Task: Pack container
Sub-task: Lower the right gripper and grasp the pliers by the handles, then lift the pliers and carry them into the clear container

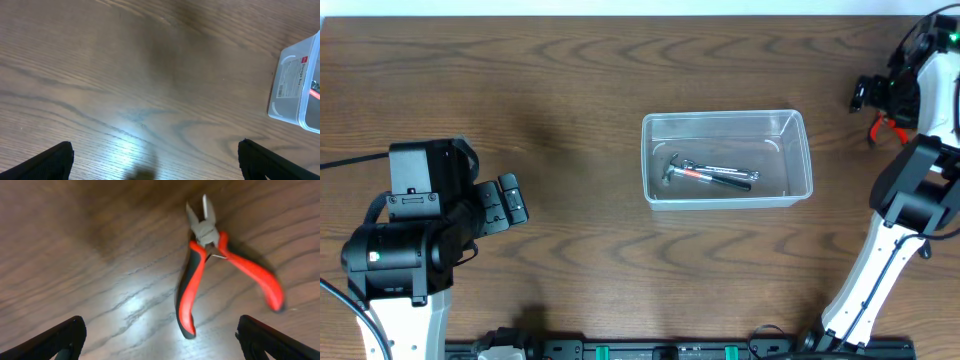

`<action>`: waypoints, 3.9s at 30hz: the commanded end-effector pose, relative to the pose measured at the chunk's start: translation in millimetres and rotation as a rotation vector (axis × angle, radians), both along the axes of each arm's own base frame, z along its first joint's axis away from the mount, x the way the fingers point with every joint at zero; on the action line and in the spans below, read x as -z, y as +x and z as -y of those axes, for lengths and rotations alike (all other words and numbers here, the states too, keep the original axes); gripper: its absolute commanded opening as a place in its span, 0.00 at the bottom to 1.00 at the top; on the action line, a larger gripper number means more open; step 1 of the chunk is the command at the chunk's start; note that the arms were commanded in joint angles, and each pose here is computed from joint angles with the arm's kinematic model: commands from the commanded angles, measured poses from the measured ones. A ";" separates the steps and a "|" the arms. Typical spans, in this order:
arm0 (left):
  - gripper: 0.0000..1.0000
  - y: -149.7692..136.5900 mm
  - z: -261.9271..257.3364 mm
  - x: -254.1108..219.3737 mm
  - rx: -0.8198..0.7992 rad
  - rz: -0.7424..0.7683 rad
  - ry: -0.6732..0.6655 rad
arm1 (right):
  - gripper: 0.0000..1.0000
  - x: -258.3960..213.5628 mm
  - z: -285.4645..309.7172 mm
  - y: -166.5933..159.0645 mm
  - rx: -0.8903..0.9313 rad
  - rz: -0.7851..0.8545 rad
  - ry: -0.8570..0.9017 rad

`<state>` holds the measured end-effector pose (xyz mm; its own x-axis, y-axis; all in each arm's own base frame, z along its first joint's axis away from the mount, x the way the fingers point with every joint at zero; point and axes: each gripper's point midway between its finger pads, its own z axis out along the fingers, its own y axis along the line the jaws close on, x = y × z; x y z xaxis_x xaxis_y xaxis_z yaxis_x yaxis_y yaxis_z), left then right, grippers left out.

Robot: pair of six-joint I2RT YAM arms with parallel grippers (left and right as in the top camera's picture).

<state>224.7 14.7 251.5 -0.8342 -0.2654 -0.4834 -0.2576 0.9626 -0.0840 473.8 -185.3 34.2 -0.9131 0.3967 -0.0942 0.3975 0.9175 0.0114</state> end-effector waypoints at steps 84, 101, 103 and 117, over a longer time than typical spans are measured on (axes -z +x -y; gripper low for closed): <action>0.98 -4.1 -1.3 -1.6 -0.016 -0.012 -0.003 | 0.04 -52.6 18.8 4.8 0.034 0.050 -0.085; 0.98 -2.5 -1.3 -2.5 -0.016 -0.004 -0.003 | 0.06 -278.7 -105.4 -42.4 -0.353 0.396 -0.146; 0.98 -2.5 -1.4 -2.5 -0.016 -0.004 -0.003 | 0.06 -294.8 -133.5 -53.9 -0.458 0.417 -0.155; 0.98 -2.7 -1.4 -2.5 -0.016 -0.005 -0.003 | 0.06 -307.0 -324.6 -118.1 -0.989 0.432 0.006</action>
